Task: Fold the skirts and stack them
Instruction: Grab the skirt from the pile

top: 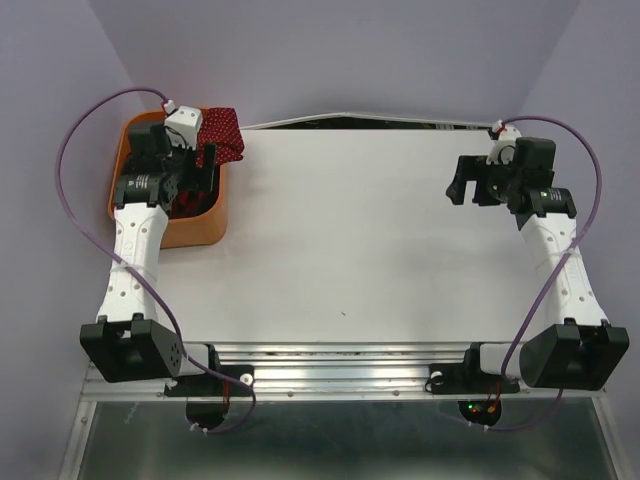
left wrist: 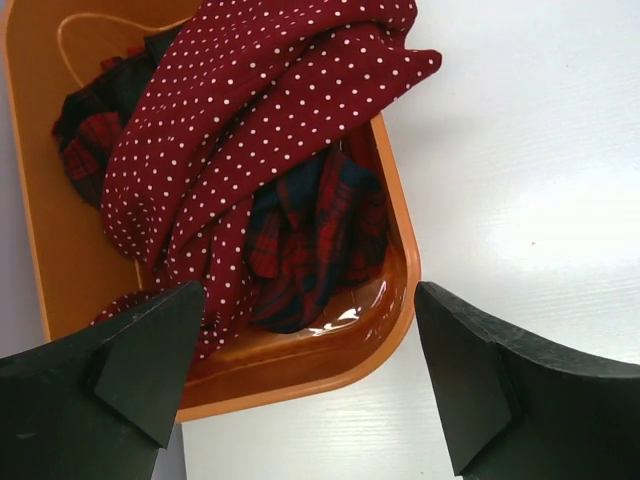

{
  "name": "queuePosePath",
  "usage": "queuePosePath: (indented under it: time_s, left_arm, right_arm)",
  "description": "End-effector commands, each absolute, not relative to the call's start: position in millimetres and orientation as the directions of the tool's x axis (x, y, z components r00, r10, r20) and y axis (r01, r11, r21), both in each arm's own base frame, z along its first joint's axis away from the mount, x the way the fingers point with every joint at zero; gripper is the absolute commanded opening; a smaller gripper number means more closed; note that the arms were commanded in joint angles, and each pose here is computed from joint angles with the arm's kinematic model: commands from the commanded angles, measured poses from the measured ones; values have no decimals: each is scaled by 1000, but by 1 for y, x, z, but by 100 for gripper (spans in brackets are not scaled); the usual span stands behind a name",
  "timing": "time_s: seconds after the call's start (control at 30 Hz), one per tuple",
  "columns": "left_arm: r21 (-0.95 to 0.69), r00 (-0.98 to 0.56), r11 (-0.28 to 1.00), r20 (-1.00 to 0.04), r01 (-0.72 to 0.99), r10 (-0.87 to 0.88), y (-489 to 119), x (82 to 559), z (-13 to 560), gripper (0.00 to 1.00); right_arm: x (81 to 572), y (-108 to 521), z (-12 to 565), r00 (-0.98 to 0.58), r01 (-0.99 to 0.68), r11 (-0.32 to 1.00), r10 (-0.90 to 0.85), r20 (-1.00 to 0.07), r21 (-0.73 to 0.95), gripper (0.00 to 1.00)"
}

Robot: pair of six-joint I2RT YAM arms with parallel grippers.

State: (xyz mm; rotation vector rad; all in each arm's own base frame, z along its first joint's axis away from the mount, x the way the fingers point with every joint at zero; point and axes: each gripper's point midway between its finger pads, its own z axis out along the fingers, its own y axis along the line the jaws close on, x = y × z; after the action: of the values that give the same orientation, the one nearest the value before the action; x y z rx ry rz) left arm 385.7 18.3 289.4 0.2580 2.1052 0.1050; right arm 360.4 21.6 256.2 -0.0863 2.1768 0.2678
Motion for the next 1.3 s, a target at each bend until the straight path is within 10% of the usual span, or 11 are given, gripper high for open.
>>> queuePosePath:
  time_s: [0.0,1.0,1.27]
  left_arm:
    - [251,-458,959,-842,134,284,27,399,316,98]
    - [146,-586,943,-752,299,302,55,563,222,97]
    - [154,-613,956,-739,249,279,65,578,198,75]
  right_arm:
    - [359,25,256,-586,-188,970,16,-810,156,100]
    - [364,22,235,-641,-170,972,14,-768,160,100]
    - [366,20,228,-651,-164,974,11,-759,154,100]
